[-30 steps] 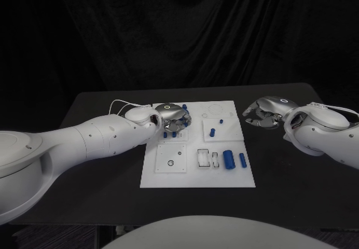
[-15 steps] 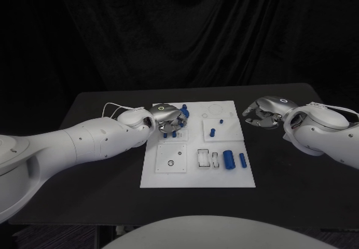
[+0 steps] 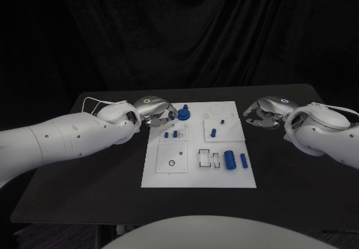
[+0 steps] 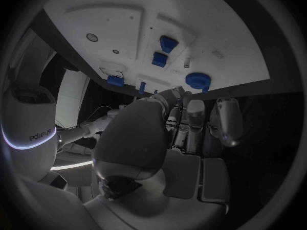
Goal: Assemble the parts on the task board
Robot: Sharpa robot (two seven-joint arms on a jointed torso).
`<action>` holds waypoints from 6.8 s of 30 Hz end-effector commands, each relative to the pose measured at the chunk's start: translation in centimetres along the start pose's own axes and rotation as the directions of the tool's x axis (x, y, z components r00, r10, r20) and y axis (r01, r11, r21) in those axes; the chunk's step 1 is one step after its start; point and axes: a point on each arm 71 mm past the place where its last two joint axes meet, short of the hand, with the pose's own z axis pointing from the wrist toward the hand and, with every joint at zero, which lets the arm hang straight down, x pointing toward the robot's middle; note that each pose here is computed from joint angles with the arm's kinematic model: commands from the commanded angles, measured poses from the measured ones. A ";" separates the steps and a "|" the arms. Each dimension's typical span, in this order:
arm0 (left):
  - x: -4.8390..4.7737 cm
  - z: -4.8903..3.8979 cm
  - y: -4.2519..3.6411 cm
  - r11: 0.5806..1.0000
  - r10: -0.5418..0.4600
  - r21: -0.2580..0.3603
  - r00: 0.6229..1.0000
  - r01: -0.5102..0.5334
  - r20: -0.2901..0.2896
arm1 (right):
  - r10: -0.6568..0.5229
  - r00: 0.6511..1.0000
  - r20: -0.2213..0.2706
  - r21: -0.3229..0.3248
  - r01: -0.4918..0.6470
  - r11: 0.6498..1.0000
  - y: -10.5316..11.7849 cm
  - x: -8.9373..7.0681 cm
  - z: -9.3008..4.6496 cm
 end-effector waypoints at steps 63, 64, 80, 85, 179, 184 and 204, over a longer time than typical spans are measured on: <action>3.48 1.60 0.05 0.999 -0.019 -0.048 0.998 0.016 -0.066 | 0.000 1.000 -0.017 0.018 0.000 1.000 -0.4 0.2 0.0; 3.51 1.62 0.07 0.999 -0.019 -0.049 0.998 0.016 -0.068 | 0.000 1.000 -0.017 0.017 0.000 1.000 -0.4 0.2 0.0; 4.33 1.56 0.25 0.998 -0.036 -0.063 0.992 0.028 -0.124 | 0.000 1.000 -0.021 0.017 0.001 1.000 -0.3 0.2 0.0; 4.54 1.40 0.46 0.997 -0.039 -0.076 0.990 0.029 -0.135 | 0.000 1.000 -0.021 0.017 0.001 1.000 -0.3 0.2 0.0; 1.13 -9.32 -0.24 0.129 -0.986 0.306 0.090 0.943 0.140 | -0.170 0.985 0.034 -0.163 0.173 0.971 2.7 4.5 2.8; 1.50 -9.33 -0.05 0.126 -0.986 0.296 0.087 0.947 0.140 | -0.163 0.986 0.023 -0.152 0.164 0.975 2.1 5.1 3.0; 2.27 -8.87 0.02 0.111 -0.989 0.289 0.078 0.951 0.126 | -0.132 0.991 -0.023 -0.125 0.128 0.984 1.1 6.9 3.2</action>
